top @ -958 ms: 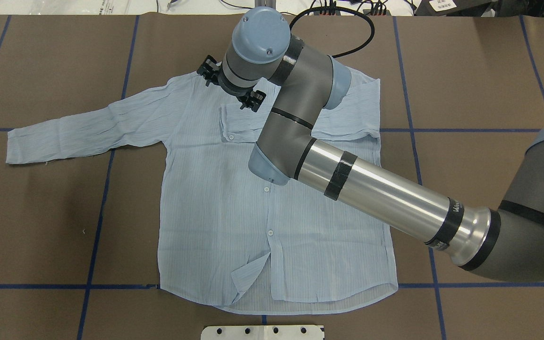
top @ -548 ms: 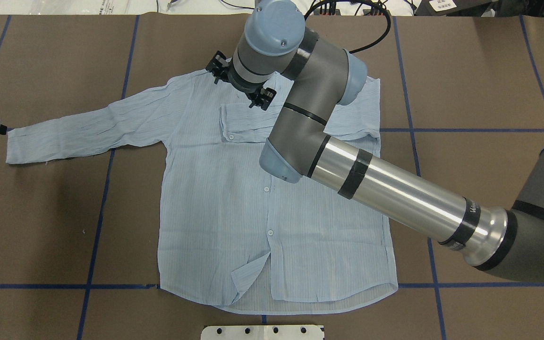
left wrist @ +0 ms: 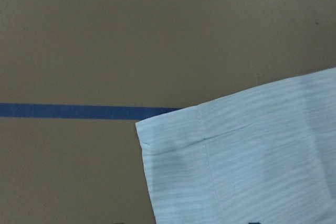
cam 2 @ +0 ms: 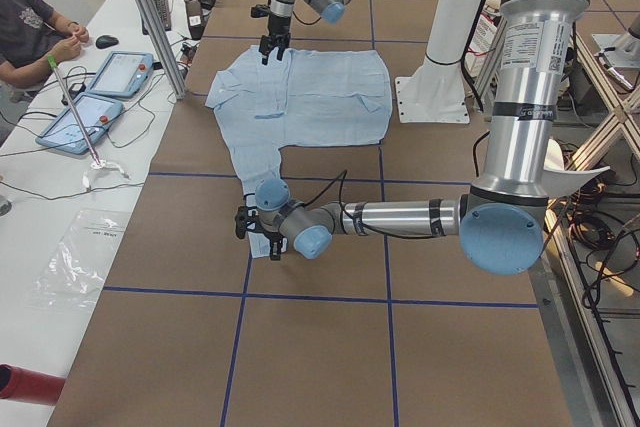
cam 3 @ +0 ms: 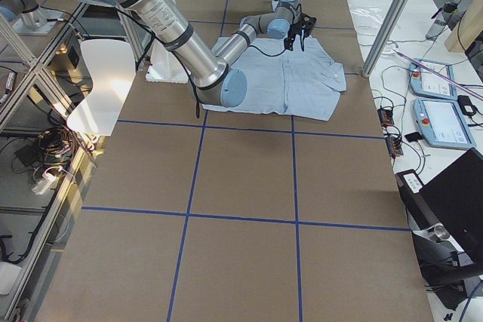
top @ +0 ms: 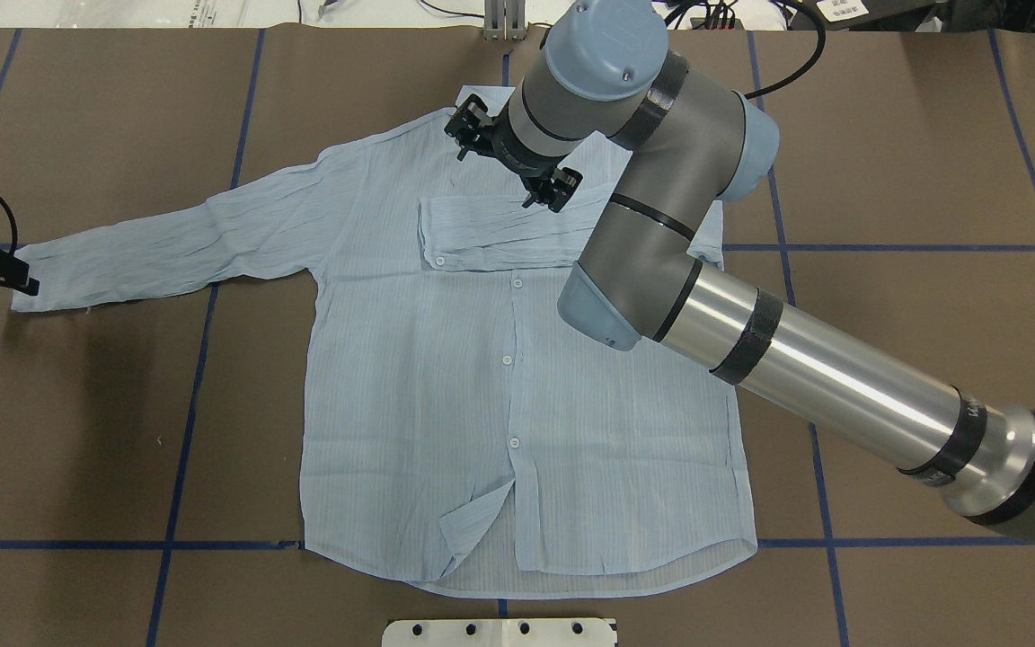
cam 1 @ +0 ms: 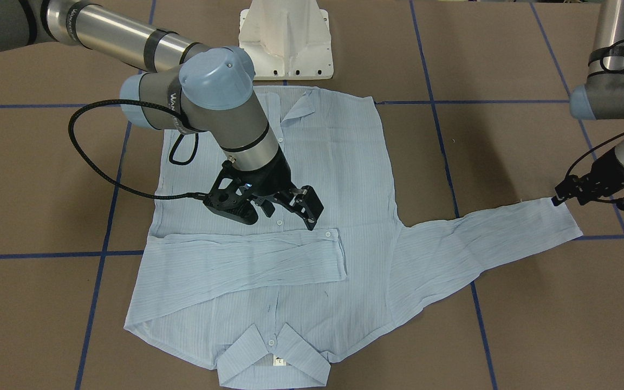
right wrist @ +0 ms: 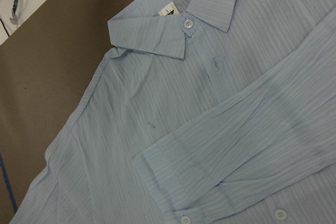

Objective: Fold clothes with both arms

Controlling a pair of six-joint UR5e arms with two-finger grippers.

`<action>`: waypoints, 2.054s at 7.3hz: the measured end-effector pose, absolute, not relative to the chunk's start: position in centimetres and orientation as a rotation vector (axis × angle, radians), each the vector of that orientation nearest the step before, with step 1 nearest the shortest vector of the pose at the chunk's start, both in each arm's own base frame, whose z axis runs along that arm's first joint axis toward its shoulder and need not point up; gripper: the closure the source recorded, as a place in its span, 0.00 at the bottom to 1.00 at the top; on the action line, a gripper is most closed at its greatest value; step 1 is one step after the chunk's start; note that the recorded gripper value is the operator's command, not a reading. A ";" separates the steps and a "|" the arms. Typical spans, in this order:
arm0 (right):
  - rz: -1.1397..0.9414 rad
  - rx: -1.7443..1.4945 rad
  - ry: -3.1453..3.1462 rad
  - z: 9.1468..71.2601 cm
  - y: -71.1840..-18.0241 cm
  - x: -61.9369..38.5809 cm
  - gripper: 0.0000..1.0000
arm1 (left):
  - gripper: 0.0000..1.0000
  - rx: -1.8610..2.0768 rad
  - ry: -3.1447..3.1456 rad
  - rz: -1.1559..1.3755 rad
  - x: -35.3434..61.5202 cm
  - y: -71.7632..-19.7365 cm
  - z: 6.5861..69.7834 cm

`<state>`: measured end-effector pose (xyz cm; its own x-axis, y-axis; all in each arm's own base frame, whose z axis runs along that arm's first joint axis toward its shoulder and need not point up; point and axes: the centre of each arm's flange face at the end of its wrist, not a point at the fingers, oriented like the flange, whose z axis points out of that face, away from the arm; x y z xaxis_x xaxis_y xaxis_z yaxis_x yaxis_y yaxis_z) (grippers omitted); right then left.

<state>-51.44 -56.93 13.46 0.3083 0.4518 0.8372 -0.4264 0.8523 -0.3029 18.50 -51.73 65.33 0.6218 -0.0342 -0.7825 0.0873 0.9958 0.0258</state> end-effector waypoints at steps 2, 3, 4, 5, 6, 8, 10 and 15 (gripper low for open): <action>0.581 -0.035 -1.117 14.2 -57.0 -50.4 0.01 | 0.53 0.054 0.893 -0.067 19.0 -51.5 65.6; 0.582 -0.038 -1.115 14.5 -57.0 -50.1 0.01 | 0.66 0.051 0.891 -0.067 19.0 -51.4 65.8; 0.585 -0.038 -1.113 14.7 -57.1 -49.9 0.01 | 0.86 0.047 0.889 -0.068 18.9 -51.1 66.0; 0.587 -0.038 -1.113 14.7 -57.3 -49.7 0.01 | 0.99 0.044 0.887 -0.070 18.8 -50.9 66.4; 0.589 -0.036 -1.115 14.5 -57.3 -49.5 0.01 | 1.00 0.039 0.881 -0.074 18.7 -50.7 66.9; 0.599 -0.034 -1.110 14.4 -57.8 -48.7 0.01 | 1.00 0.028 0.877 -0.089 18.5 -50.5 67.4; 0.610 -0.050 -1.104 14.7 -58.8 -47.3 0.01 | 1.00 0.047 0.910 -0.075 18.7 -50.7 64.8; 0.507 -0.009 -1.011 29.0 -58.3 -36.0 0.01 | 1.00 0.039 1.150 -0.287 27.3 -56.6 40.3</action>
